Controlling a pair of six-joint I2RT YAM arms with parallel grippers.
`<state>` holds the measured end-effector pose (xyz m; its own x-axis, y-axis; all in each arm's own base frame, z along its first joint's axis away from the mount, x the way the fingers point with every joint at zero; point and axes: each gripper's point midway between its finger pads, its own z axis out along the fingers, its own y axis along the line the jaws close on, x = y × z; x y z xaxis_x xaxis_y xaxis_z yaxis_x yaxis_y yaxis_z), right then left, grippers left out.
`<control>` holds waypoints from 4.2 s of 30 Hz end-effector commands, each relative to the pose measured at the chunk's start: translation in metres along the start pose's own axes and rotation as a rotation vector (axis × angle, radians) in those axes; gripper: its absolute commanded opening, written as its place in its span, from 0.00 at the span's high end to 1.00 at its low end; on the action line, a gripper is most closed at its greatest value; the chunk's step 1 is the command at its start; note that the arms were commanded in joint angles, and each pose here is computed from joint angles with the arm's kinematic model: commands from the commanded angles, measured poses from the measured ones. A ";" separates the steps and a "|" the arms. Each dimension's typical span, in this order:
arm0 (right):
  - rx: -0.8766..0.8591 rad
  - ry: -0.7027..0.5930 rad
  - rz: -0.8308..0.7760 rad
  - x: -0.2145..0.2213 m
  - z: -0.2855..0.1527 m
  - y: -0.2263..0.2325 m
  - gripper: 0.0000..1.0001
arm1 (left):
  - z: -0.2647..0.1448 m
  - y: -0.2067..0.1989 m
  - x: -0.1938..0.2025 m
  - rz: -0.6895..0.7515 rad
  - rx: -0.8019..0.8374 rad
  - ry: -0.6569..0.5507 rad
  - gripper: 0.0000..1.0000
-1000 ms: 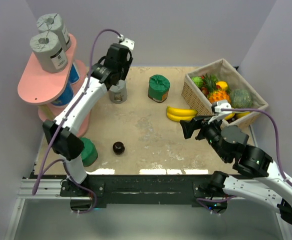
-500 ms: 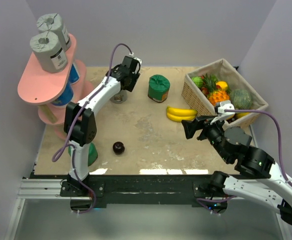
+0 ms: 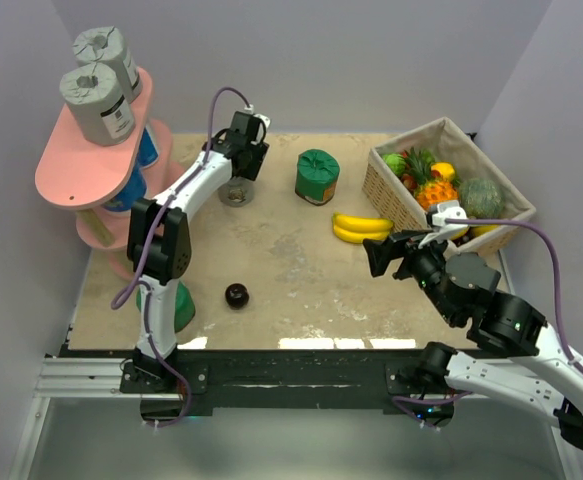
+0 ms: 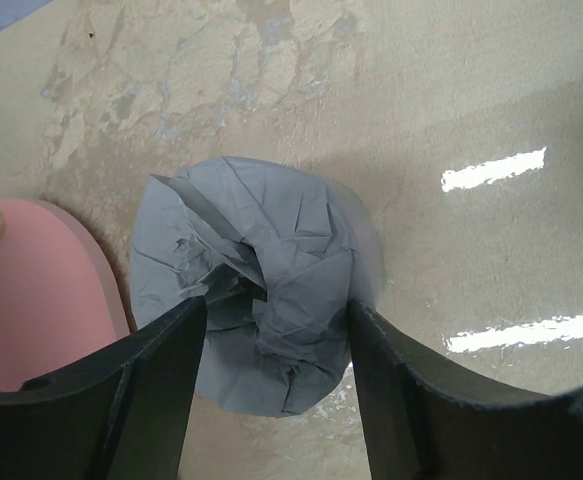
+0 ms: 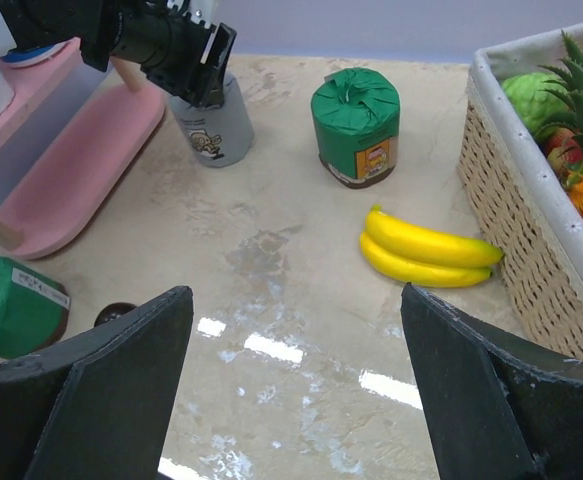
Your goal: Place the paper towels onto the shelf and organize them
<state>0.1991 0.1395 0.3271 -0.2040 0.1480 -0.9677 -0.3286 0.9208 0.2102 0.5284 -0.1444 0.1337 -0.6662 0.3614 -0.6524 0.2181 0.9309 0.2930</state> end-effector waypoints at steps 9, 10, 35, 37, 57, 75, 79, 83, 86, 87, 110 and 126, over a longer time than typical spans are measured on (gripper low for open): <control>0.010 -0.027 -0.012 -0.012 0.008 0.005 0.11 | 0.015 -0.005 0.016 0.007 0.019 0.006 0.37; 0.010 -0.029 -0.009 -0.011 0.008 0.005 0.11 | 0.013 -0.004 0.014 0.007 0.018 0.000 0.36; 0.006 -0.009 -0.021 -0.003 0.018 0.011 0.11 | -0.001 -0.003 0.000 0.007 0.036 -0.040 0.33; 0.006 -0.010 -0.023 -0.004 0.018 0.011 0.11 | 0.005 -0.004 0.006 0.009 0.035 -0.026 0.33; 0.012 -0.023 -0.015 -0.007 0.015 0.008 0.11 | 0.009 -0.007 0.011 0.032 0.042 -0.037 0.42; 0.018 -0.029 -0.012 -0.014 0.010 0.006 0.11 | -0.055 0.010 0.001 0.035 -0.064 -0.031 0.63; 0.022 -0.031 -0.007 -0.016 0.012 0.007 0.11 | -0.119 0.013 -0.016 0.010 -0.060 -0.103 0.63; -0.007 -0.031 0.008 -0.015 0.013 0.013 0.11 | -0.180 0.020 -0.027 -0.010 -0.060 -0.172 0.63; -0.019 -0.023 0.008 -0.014 0.016 0.018 0.11 | -0.222 0.034 -0.034 -0.036 -0.061 -0.230 0.62; -0.018 -0.020 0.008 -0.013 0.018 0.019 0.12 | -0.241 0.042 -0.037 -0.052 -0.059 -0.263 0.62; -0.071 0.050 0.020 0.000 0.038 0.046 0.12 | -0.434 0.156 -0.058 -0.245 -0.242 -0.624 0.57; -0.088 0.067 0.020 0.000 0.038 0.051 0.12 | -0.438 0.209 -0.014 -0.262 -0.633 -0.497 0.59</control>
<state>0.2174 0.1998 0.3051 -0.3047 0.0705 -0.9498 -0.3996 0.8958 0.1946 0.2653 0.0048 0.5100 -0.1803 0.2150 -0.9598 -0.3033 0.9161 0.2622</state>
